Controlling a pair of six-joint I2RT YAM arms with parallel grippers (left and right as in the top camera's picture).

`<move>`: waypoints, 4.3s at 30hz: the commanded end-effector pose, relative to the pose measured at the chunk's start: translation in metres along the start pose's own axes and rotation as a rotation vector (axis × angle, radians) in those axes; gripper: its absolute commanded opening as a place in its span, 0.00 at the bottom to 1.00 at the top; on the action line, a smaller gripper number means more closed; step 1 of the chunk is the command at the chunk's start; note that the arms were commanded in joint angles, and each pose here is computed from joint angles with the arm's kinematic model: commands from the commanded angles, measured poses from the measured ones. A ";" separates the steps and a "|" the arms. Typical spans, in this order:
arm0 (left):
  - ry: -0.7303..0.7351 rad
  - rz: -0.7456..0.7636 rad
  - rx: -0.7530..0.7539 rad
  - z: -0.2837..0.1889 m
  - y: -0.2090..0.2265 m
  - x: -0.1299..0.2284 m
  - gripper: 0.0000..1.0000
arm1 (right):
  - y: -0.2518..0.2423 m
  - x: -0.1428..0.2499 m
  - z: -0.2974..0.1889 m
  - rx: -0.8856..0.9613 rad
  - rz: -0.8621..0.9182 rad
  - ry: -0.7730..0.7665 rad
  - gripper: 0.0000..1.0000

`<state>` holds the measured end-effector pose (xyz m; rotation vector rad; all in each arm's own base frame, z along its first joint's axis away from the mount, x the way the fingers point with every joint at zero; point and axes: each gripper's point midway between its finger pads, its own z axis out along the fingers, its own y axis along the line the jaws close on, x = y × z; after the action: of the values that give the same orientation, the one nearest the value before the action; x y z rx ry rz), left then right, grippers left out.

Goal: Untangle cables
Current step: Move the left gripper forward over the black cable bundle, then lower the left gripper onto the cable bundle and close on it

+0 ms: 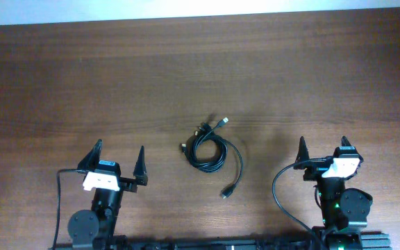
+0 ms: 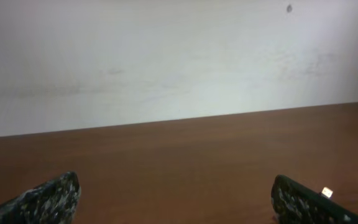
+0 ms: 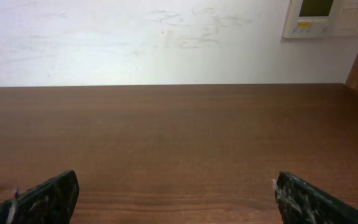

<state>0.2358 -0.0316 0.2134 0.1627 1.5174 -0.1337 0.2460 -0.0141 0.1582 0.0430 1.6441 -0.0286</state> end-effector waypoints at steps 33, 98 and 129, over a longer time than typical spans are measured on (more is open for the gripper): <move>0.420 -0.193 0.330 0.065 -0.042 0.016 0.99 | -0.004 0.002 0.000 0.022 0.009 0.004 0.99; 1.115 -0.274 -0.054 0.081 -0.120 0.141 0.65 | -0.004 0.002 0.000 0.022 0.008 0.004 0.99; 1.117 0.235 0.604 0.080 -0.175 0.189 0.58 | -0.004 0.002 0.000 0.022 0.009 0.004 0.99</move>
<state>0.3035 -0.1965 0.0271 0.9153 2.5287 -0.2033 0.2460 -0.0142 0.1581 0.0430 1.6444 -0.0292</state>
